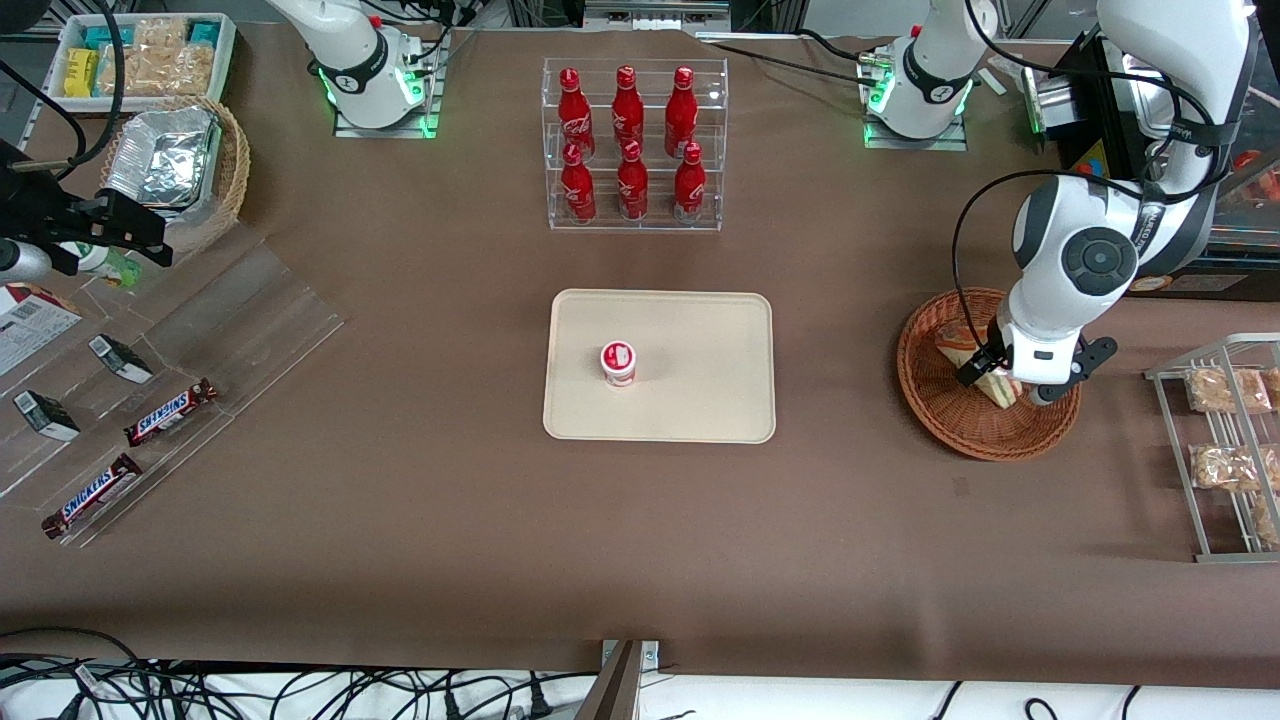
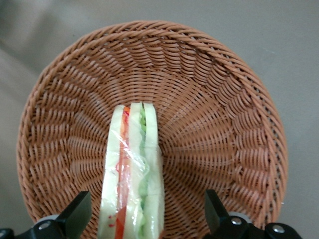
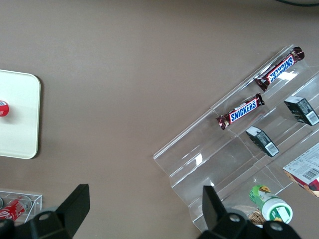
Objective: Place sandwich from basket to tray
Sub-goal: 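Close the left gripper on the wrapped sandwich and lift it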
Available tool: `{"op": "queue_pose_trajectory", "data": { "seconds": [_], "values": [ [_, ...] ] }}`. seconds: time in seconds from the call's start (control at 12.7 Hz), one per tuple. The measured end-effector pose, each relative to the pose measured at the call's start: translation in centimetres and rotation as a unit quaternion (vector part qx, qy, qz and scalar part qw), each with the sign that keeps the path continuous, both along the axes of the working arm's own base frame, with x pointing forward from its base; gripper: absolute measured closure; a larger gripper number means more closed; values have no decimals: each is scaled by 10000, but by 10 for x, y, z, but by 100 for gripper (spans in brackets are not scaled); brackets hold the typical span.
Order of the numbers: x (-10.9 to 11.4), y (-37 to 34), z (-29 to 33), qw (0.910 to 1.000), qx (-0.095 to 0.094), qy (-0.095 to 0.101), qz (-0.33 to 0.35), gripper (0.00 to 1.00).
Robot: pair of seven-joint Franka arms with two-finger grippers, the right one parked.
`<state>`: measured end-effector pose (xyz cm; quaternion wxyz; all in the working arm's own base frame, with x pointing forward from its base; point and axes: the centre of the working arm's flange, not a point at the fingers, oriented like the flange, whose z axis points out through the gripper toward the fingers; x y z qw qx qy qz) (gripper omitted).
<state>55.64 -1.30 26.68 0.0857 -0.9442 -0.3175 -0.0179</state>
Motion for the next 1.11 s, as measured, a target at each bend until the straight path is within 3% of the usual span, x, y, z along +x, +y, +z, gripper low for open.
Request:
{"op": "queue_pose_trajectory", "data": {
  "seconds": [0.32,0.95,1.03,1.11],
  "values": [
    [-7,3,-8,9998,214,39,29,0],
    [-11,1,-24,9991,222,132,339,0],
    [-11,0,-25,9990,222,131,355,7],
    [-11,0,-25,9990,222,131,360,19]
  ]
}}
